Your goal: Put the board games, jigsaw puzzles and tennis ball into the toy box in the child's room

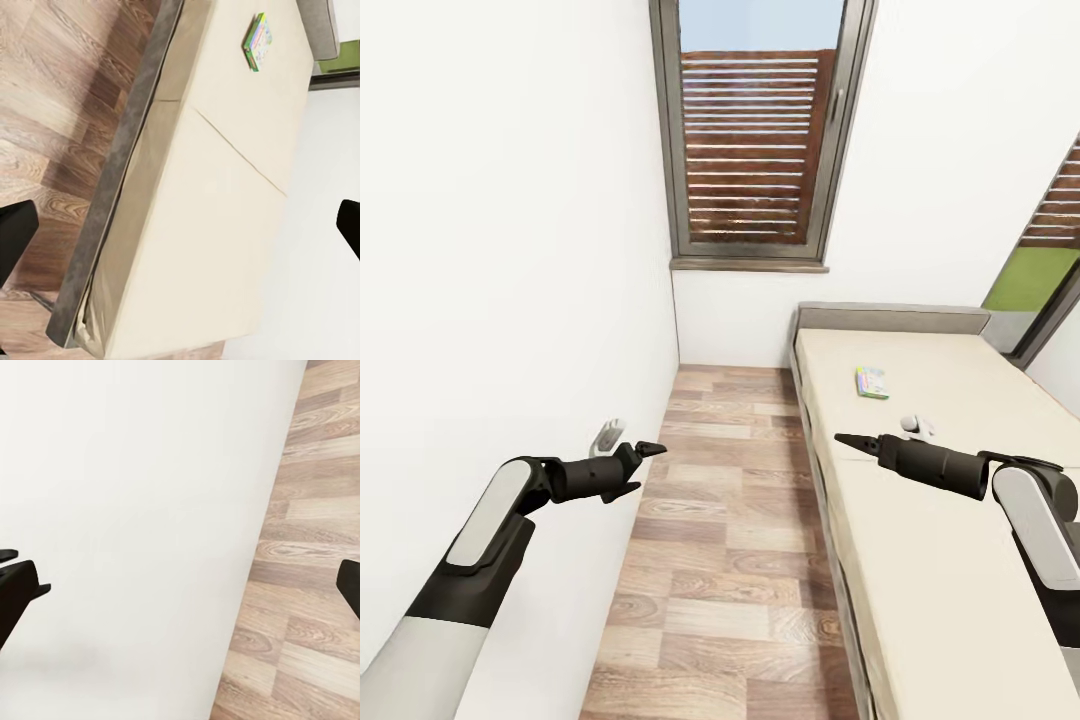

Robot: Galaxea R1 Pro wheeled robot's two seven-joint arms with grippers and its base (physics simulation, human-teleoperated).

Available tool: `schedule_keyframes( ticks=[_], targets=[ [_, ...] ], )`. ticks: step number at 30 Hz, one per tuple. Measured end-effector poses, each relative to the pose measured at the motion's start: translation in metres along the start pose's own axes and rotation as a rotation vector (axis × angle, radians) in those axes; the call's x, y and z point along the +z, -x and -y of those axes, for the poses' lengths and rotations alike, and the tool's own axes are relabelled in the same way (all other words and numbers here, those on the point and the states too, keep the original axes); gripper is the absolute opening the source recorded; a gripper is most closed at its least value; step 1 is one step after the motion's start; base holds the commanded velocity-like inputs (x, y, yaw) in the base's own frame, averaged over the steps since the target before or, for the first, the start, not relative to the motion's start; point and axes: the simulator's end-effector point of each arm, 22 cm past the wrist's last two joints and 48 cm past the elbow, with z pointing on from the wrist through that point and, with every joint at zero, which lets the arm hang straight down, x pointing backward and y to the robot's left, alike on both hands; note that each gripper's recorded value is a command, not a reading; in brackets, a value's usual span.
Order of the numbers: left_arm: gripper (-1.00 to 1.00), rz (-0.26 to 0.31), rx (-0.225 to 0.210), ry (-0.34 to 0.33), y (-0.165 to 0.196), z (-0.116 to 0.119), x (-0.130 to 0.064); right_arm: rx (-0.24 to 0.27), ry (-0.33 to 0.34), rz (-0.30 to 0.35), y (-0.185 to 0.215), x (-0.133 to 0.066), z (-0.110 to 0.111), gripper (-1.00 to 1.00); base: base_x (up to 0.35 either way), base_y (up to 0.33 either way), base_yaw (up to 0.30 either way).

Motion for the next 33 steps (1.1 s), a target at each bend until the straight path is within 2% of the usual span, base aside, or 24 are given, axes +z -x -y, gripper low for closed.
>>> schedule_keyframes(
  ticks=[9,21,33],
  targets=[
    [1.00,-0.001,0.002,0.000,-0.0007,0.0004,0.0004,0.000,0.001,0.001,0.0003,-0.0001,-0.0003,1.00,0.000,0.018,-0.006],
    [1.00,-0.002,0.002,0.001,-0.0012,0.0003,0.0007,-0.001,0.002,0.001,0.0006,-0.0004,-0.0009,1.00,0.000,0.004,-0.128],
    [1.00,-0.001,0.002,0.000,-0.0006,0.0004,0.0004,-0.001,0.002,0.002,0.0007,-0.0004,-0.0010,1.00,0.000,0.001,-0.045]
  ],
)
